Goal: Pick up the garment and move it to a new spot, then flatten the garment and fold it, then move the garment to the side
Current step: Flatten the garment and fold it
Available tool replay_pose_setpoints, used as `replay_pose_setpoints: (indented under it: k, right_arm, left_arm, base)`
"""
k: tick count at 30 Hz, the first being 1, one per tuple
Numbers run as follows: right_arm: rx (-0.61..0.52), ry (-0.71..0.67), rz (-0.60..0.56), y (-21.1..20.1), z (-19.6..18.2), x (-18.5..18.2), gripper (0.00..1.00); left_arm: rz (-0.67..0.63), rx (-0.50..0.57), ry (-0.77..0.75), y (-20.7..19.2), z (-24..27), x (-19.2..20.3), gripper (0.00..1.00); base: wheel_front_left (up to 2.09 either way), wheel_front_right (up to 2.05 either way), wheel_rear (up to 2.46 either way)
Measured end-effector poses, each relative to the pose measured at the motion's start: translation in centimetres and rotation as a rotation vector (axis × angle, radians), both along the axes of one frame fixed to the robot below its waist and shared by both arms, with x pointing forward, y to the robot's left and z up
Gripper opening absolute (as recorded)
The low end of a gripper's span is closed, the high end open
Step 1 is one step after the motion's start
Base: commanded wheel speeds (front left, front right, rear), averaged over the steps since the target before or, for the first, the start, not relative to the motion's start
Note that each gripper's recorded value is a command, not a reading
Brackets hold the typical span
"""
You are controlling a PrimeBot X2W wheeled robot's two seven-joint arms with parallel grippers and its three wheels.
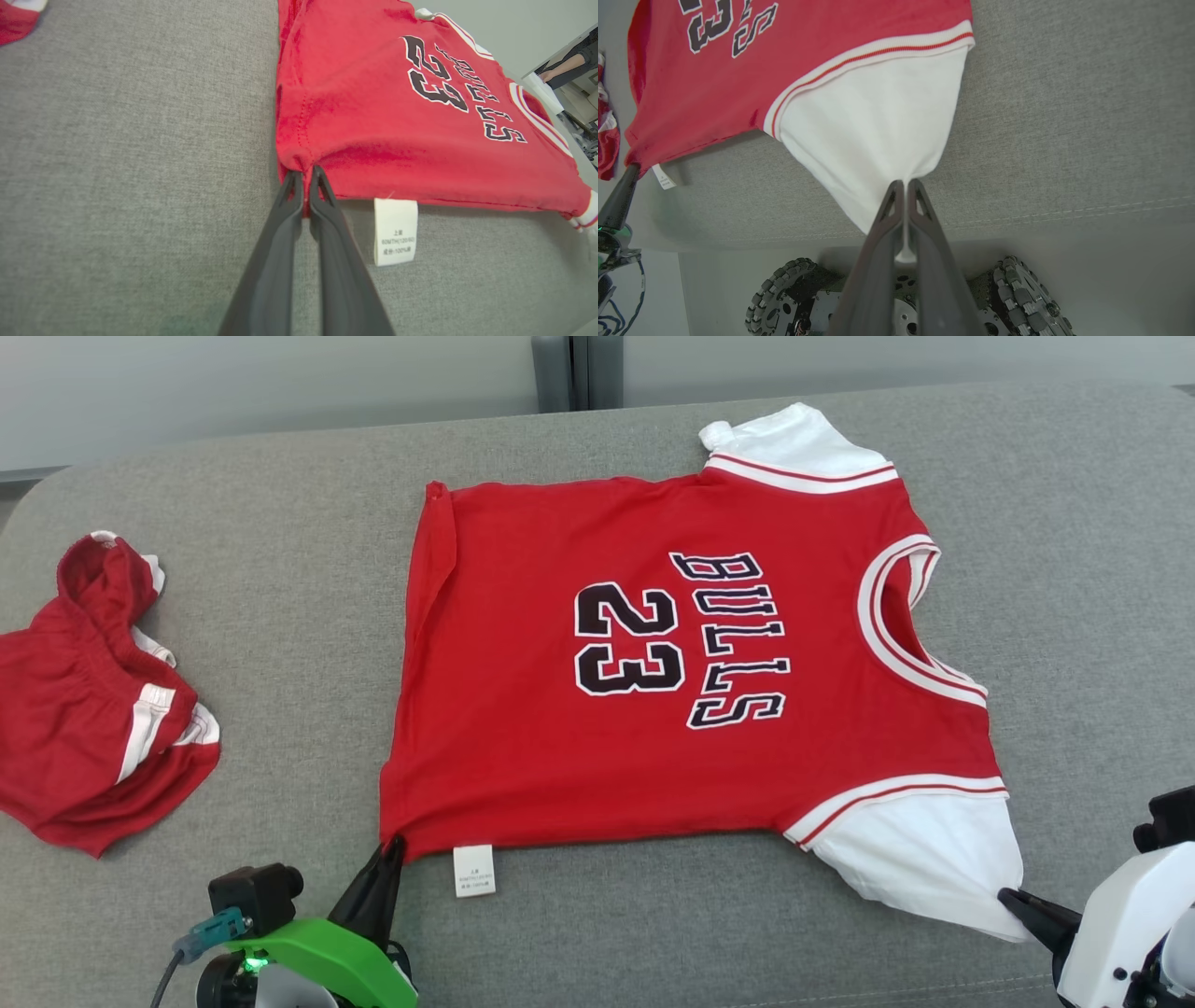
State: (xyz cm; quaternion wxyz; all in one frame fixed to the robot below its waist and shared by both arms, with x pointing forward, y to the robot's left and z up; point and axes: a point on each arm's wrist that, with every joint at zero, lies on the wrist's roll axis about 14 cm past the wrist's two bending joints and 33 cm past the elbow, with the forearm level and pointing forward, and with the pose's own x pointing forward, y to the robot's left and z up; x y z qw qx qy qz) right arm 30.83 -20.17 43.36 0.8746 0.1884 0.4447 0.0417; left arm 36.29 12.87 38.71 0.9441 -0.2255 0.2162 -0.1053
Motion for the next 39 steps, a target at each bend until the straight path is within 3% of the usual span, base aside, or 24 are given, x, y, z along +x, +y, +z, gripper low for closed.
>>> replay_pose_setpoints:
  k: [5, 12, 19, 27, 39]
  right_arm:
    - [-0.006, -0.061, 0.012, 0.3, 1.4, 1.9, 0.0]
    - [-0.006, -0.231, 0.069, 1.8, 5.1, 8.2, 0.0]
    - [-0.015, -0.38, 0.059, 2.4, 7.5, 14.3, 0.0]
    - [-0.103, -0.463, 0.055, 2.2, 7.4, 19.5, 0.0]
    - [-0.124, -0.478, 0.049, 2.6, 5.1, 23.2, 0.0]
  left_arm:
    - [0.0, -0.039, 0.021, -0.3, 0.4, 0.1, 0.0]
    - [0.0, -0.155, -0.026, -1.4, 3.8, 2.9, 0.0]
    - [-0.034, -0.159, -0.019, -1.8, 4.9, 5.5, 0.0]
    - [0.028, -0.14, 0.008, -1.0, 4.2, 8.3, 0.0]
    - [0.075, -0.097, 0.034, -0.1, 2.0, 10.8, 0.0]
  base:
    - [0.0, 0.0, 0.0]
    - [0.0, 0.0, 0.0]
    - [0.0, 0.0, 0.0]
    - [0.0, 0.0, 0.0]
    - [0.0, 0.0, 0.0]
